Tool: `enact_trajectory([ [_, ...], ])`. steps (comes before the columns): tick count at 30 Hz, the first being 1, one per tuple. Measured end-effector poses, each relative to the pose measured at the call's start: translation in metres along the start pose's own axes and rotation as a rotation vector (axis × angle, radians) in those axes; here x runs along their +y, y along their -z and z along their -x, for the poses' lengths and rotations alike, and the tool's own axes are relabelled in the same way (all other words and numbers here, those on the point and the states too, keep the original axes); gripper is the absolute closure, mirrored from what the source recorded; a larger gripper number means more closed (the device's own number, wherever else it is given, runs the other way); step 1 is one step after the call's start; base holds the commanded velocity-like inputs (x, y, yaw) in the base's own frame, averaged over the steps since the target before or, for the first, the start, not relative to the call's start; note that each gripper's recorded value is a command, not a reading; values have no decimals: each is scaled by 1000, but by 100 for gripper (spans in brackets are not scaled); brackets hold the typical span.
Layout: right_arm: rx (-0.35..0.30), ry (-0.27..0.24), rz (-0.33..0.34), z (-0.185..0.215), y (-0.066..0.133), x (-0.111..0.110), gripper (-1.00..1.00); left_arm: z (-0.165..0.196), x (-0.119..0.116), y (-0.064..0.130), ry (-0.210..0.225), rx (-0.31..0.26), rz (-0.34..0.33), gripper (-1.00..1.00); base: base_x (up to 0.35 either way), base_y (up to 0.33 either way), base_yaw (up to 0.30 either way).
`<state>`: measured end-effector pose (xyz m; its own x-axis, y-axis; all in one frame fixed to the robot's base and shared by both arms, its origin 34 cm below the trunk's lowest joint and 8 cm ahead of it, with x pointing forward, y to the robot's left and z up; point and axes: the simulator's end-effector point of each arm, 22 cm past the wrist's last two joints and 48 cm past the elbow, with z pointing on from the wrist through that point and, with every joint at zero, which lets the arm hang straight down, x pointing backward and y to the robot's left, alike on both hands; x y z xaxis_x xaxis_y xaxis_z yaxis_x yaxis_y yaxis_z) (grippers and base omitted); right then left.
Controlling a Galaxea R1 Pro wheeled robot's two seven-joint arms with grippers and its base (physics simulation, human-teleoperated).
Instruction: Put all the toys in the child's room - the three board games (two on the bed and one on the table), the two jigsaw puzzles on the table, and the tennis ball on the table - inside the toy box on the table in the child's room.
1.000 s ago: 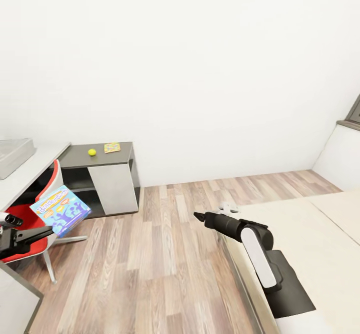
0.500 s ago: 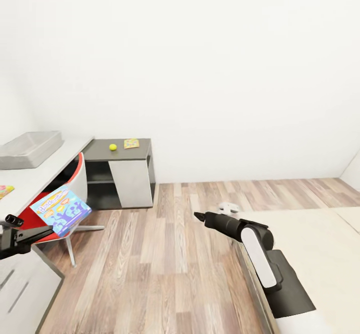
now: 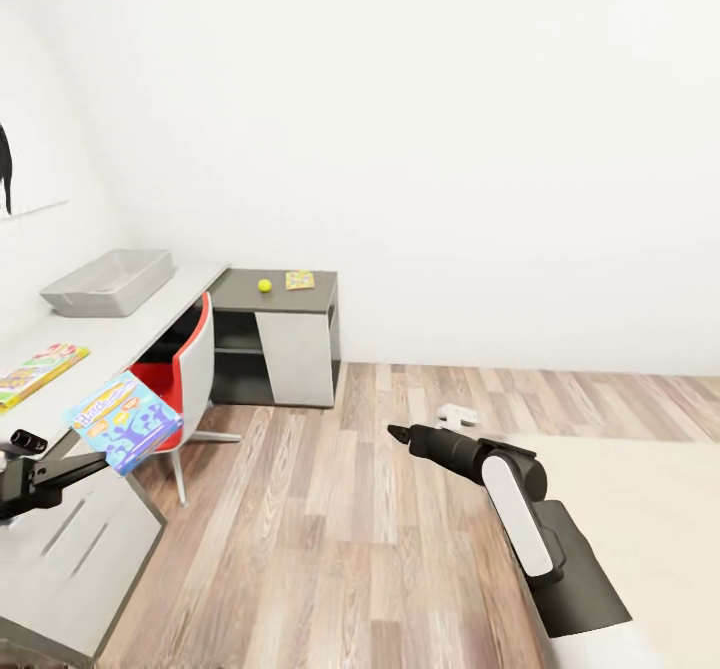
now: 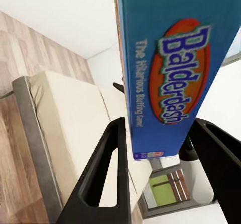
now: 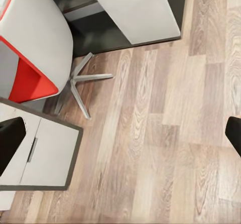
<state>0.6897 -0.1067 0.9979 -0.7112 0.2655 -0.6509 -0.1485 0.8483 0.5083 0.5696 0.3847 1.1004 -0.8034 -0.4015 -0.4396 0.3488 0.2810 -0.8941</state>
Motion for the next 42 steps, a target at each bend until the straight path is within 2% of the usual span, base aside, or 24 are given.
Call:
enact_trajectory([
  [3,2,-1,-1,-1,-1,-1,-100,-1,1,-1,-2,1,1,100,30,-12,243],
  [8,5,-3,-2,-3,-2,-2,-100,-2,3,-1,-38,2,0,100,213,-69,243],
  [12,7,-4,0,-4,-3,-2,-100,-2,4,-2,-48,3,1,100,282,-89,177],
  [42,6,-3,5,-3,-3,-1,-100,-3,5,-3,-48,6,1,100,301,-94,7],
])
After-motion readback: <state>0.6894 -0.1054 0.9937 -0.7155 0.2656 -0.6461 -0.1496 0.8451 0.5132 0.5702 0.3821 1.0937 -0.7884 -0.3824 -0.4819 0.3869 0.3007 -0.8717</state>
